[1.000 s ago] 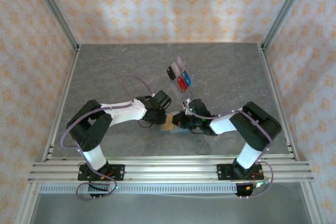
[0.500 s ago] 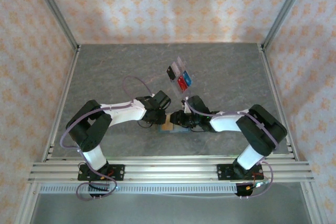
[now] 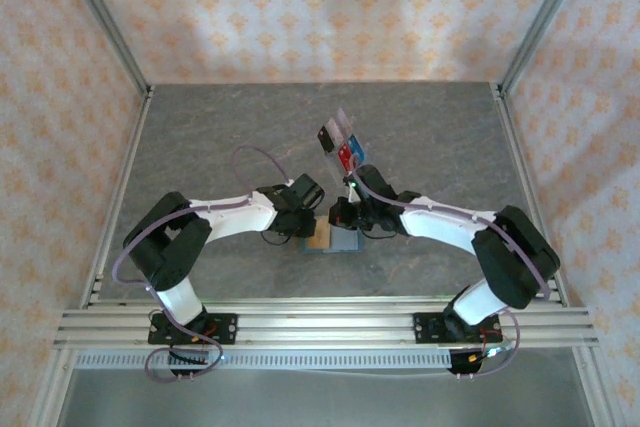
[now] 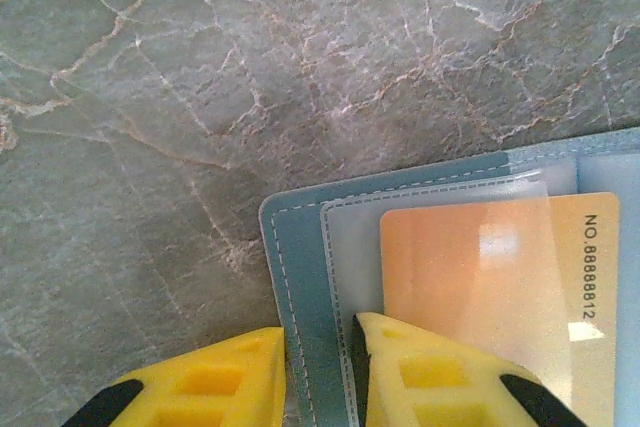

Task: Put the credit cards into the card holder

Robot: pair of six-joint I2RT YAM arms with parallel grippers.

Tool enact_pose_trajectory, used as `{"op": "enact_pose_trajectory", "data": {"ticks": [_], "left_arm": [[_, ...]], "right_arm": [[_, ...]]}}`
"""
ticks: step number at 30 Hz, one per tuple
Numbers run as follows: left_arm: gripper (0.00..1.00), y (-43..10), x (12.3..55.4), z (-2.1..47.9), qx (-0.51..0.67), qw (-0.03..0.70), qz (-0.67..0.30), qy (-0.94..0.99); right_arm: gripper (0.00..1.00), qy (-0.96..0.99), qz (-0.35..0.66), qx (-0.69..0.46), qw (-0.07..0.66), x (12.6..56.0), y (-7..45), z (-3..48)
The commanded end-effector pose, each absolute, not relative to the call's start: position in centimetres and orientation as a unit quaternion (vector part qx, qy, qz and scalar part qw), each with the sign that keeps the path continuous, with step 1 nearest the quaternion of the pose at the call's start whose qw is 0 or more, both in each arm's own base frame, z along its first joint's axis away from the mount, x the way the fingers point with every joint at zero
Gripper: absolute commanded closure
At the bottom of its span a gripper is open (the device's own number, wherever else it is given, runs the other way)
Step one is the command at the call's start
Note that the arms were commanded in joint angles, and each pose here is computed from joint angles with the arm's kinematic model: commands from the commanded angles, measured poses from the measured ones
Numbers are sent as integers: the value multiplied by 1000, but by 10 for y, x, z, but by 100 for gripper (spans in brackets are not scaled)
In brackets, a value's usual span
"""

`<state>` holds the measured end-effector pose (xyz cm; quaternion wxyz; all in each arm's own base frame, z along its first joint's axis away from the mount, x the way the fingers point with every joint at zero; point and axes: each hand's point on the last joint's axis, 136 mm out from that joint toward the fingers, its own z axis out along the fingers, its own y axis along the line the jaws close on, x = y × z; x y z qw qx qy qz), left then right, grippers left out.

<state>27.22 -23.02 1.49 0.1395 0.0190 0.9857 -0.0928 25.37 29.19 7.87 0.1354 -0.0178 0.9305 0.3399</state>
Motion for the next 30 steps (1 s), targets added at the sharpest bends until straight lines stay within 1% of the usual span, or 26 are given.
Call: {"op": "enact_pose_trajectory", "data": {"ticks": [1,14,24,30], "left_arm": [[76,-227,246,-22,21,87,-82,993],[76,-228,246,-24,22,84,-83,993],[76,-229,246,-26,23,84,-83,993],[75,-233,246,-26,27,83,-89,992]], "right_arm": [[100,947,297,-23,119,252,289,62],[100,971,222,-16,91,246,273,23],[100,976,199,-32,85,247,283,17],[100,973,214,-32,83,247,293,17]]}}
